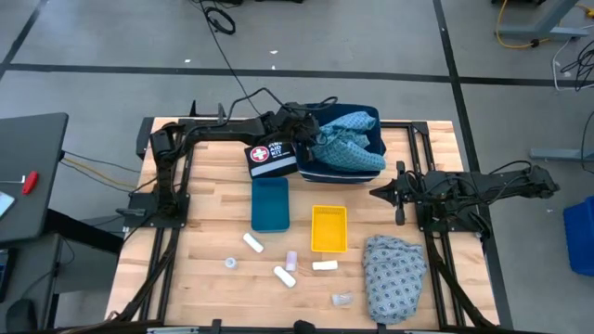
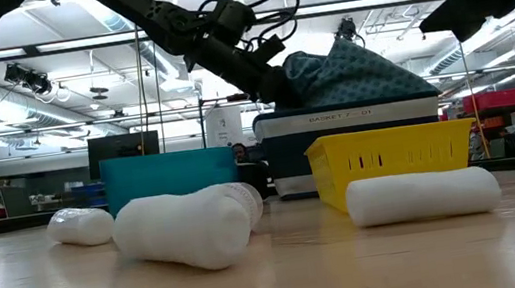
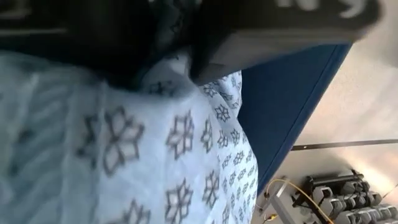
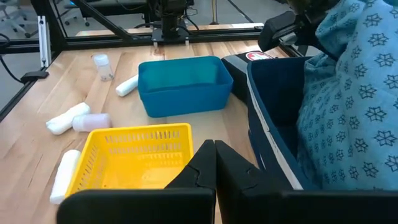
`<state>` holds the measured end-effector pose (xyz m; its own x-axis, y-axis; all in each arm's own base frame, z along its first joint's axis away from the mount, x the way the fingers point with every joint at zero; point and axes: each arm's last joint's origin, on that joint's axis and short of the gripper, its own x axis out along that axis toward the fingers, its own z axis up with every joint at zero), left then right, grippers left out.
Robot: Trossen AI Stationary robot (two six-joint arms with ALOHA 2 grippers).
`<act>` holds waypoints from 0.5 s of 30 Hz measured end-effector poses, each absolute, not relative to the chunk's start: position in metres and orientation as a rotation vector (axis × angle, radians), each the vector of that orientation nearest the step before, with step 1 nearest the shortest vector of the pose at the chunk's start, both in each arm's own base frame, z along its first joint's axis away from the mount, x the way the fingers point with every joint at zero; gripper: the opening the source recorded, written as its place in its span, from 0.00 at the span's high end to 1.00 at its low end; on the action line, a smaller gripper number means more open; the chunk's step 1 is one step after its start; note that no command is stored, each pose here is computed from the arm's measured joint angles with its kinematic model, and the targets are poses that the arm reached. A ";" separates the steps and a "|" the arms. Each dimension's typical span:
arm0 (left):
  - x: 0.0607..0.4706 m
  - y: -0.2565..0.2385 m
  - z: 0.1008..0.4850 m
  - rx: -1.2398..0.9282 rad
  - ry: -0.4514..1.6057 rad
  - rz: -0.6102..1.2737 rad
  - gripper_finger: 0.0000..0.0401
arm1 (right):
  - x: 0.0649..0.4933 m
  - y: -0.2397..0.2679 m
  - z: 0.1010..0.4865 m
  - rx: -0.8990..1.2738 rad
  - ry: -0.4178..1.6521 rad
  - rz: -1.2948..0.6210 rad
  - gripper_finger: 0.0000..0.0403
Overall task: Pick & place medical supplies in basket/bin
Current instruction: Put the blue patient gown into the blue laundry bin
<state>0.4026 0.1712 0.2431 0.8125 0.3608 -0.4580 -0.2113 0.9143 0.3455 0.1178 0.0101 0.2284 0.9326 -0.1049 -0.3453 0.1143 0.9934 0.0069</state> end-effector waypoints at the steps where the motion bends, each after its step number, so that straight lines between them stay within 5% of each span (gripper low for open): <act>1: 0.402 0.171 0.244 0.287 0.541 0.309 0.70 | 0.118 0.010 0.228 0.028 0.352 -0.112 1.00; 9: 0.389 0.162 0.284 0.338 0.440 0.267 0.36 | 0.118 0.010 0.228 0.029 0.352 -0.112 0.99; 15: 0.370 0.151 0.326 0.316 0.308 0.192 0.29 | 0.118 0.010 0.228 0.030 0.352 -0.107 0.98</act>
<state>0.3697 0.1511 0.3257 0.9354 0.2328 -0.2663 -0.1373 0.9328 0.3331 0.1179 0.0103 0.2283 0.9330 -0.0995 -0.3459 0.1100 0.9939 0.0107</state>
